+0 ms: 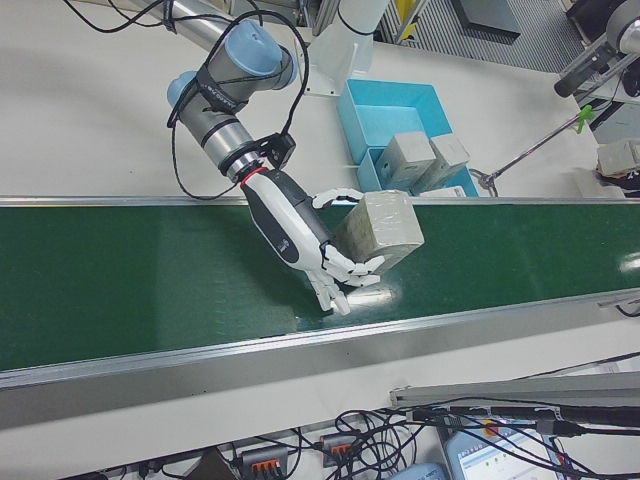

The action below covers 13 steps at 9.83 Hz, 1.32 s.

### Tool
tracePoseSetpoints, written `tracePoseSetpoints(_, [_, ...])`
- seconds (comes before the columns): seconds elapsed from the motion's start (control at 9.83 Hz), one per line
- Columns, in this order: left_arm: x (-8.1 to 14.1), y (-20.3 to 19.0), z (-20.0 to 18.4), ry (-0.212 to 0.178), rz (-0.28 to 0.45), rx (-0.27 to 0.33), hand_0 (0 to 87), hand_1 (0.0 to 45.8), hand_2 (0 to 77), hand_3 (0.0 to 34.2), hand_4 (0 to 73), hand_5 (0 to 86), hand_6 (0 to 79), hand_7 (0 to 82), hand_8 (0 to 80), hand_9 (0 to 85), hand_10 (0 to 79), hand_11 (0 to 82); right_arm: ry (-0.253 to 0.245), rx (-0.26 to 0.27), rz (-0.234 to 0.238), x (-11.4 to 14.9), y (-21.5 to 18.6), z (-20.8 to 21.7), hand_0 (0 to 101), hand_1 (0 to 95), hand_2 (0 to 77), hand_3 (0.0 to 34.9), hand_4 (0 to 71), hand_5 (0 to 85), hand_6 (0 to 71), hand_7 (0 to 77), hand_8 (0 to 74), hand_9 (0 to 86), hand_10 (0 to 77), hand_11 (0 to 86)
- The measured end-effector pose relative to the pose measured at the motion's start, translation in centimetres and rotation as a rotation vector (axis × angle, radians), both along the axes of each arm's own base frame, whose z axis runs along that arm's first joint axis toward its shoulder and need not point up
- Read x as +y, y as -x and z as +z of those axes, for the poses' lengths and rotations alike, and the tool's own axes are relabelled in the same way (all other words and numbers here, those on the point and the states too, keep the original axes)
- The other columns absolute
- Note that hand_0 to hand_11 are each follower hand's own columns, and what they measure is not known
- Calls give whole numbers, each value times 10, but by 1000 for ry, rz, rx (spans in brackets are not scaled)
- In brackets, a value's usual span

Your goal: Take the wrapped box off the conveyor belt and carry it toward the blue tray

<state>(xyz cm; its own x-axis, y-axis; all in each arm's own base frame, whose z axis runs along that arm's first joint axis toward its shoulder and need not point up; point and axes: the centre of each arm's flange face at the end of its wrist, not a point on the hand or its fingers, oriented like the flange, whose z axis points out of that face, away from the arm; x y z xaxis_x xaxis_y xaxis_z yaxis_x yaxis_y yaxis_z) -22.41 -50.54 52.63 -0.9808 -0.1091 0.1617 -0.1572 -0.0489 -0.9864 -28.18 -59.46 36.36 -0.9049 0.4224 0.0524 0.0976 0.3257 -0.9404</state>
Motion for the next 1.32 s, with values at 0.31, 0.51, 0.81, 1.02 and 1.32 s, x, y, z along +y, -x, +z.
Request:
tracePoseSetpoints(0.31, [0, 0, 0, 0, 0, 0, 0, 0, 5, 0, 0, 11, 0, 0, 0, 0, 5, 0, -15, -7, 6, -5, 7, -15, 494, 191, 278, 233, 115, 365, 49, 278, 0, 60, 0, 11])
tracePoseSetpoints(0.51, [0, 0, 0, 0, 0, 0, 0, 0, 5, 0, 0, 11, 0, 0, 0, 0, 5, 0, 2, -6, 22, -3, 9, -19, 534, 191, 316, 230, 191, 420, 147, 387, 98, 175, 33, 16])
tracePoseSetpoints(0.81, [0, 0, 0, 0, 0, 0, 0, 0, 5, 0, 0, 11, 0, 5, 0, 0, 0, 0, 28, 11, 32, 7, -1, -33, 590, 158, 327, 162, 278, 496, 229, 453, 262, 344, 164, 153])
tracePoseSetpoints(1.02, [0, 0, 0, 0, 0, 0, 0, 0, 5, 0, 0, 11, 0, 0, 0, 0, 5, 0, -12, -26, 38, 19, -16, -65, 506, 0, 202, 71, 349, 633, 360, 622, 409, 475, 360, 333])
tracePoseSetpoints(1.32, [0, 0, 0, 0, 0, 0, 0, 0, 5, 0, 0, 11, 0, 0, 0, 0, 5, 0, -76, -80, 19, 50, -13, -126, 507, 0, 55, 59, 316, 720, 404, 704, 502, 584, 491, 453])
